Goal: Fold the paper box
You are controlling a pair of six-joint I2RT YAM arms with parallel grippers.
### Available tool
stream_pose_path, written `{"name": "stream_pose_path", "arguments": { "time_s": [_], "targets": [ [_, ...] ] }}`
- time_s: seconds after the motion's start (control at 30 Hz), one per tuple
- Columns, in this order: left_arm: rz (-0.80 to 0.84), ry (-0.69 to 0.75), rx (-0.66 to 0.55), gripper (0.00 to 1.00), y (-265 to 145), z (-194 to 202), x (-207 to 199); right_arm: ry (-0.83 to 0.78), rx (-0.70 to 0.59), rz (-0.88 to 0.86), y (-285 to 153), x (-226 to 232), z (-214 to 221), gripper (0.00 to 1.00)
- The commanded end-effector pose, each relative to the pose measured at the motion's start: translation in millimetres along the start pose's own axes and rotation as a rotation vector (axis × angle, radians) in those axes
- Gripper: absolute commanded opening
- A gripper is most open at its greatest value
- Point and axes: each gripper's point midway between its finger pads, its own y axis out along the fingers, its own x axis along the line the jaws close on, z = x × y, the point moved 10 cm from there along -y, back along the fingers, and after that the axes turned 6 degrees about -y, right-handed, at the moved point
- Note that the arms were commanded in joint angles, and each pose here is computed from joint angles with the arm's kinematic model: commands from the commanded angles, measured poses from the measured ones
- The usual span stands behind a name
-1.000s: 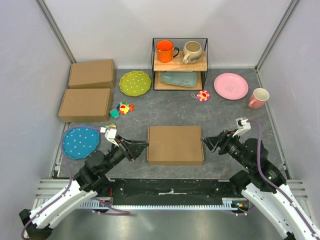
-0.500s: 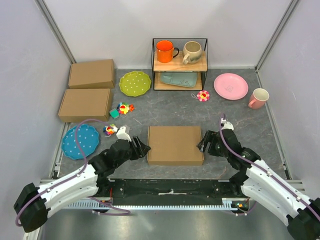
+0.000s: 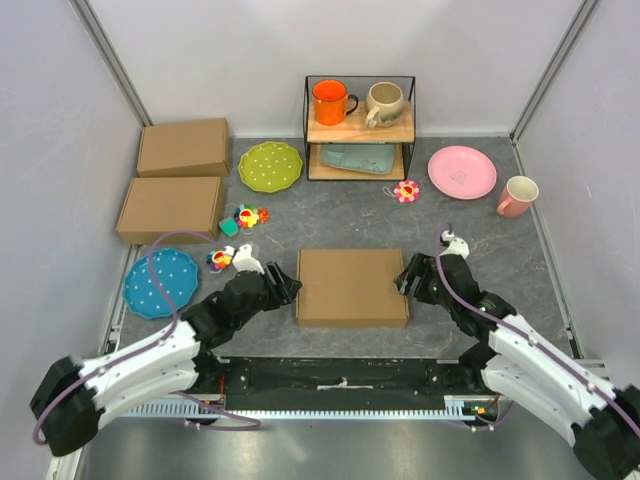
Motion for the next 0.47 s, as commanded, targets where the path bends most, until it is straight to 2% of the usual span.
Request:
{"name": "stream_pose_path", "arguments": {
  "time_s": [0.0,0.03,0.07,0.1,0.13,0.3,0.43],
  "targets": [
    [0.011,0.027,-0.252,0.70,-32,-49,-26,-0.001,-0.252,0.074,-41,5,-47,0.82],
    [-0.008,0.020,-0.274,0.79,-41,-53,-23,-0.001,-0.292,0.077,-51,8,-58,0.82],
    [-0.025,0.000,-0.321,0.83,-47,-60,-25,-0.003,-0.314,0.093,-57,8,-62,0.82],
    [-0.052,-0.023,-0.324,0.92,-51,-61,-21,-0.020,-0.334,0.110,-63,5,-65,0.83],
    [-0.048,-0.046,-0.342,0.97,-55,-63,-22,-0.022,-0.349,0.110,-68,6,-68,0.83],
    [-0.118,-0.181,-0.342,0.99,-59,-63,-19,-0.021,-0.360,0.094,-75,5,-68,0.84],
    [-0.199,-0.185,-0.296,0.99,-54,-59,-19,0.001,-0.374,0.059,-77,7,-68,0.84]
  ]
}}
